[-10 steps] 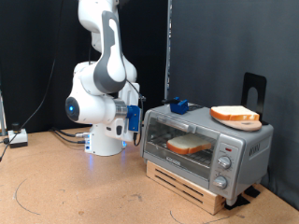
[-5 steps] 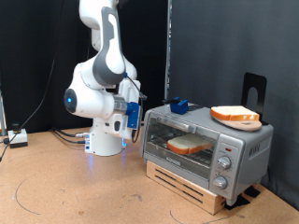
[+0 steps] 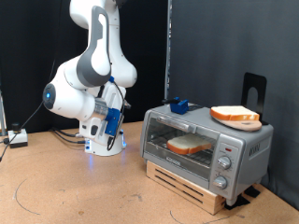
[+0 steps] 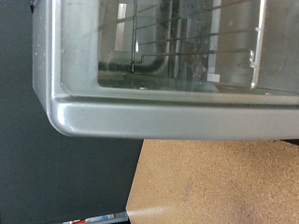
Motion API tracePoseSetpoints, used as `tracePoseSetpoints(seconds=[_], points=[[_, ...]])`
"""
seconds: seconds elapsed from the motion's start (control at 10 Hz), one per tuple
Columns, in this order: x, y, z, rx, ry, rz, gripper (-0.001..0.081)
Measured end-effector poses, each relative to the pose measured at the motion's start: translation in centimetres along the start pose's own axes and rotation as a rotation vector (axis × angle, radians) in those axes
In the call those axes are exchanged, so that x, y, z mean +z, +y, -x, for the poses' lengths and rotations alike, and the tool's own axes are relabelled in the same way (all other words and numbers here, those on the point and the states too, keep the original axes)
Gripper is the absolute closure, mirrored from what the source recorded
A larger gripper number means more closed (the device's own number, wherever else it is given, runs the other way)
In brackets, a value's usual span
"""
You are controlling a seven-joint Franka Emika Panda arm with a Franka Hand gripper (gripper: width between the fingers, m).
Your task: Make a piece of toast with the oven
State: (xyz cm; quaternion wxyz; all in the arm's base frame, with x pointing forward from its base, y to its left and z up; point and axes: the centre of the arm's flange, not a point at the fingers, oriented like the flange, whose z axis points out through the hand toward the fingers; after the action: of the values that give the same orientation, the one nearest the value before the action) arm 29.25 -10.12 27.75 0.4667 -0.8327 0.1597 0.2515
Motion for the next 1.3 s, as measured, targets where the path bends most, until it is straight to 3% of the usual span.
tracePoseSetpoints(seconds=[0.2, 0.4, 0.7, 0.8, 1.0, 1.3], points=[[-0.3, -0.2, -0.7, -0.05, 0.007, -0.028, -0.0003], [-0.8, -0.7, -2.8, -0.067, 0.026, -0.058, -0.0003], [-1.0, -1.8, -6.4, -0.051, 0.012, -0.071, -0.0003], [-1.0, -2.2, -7.8, -0.024, 0.049, -0.086, -0.0003], [-0.8, -2.3, -8.5, -0.009, 0.056, -0.092, -0.0003], [-1.0, -4.2, -10.6, -0.057, 0.043, -0.164, -0.0003]])
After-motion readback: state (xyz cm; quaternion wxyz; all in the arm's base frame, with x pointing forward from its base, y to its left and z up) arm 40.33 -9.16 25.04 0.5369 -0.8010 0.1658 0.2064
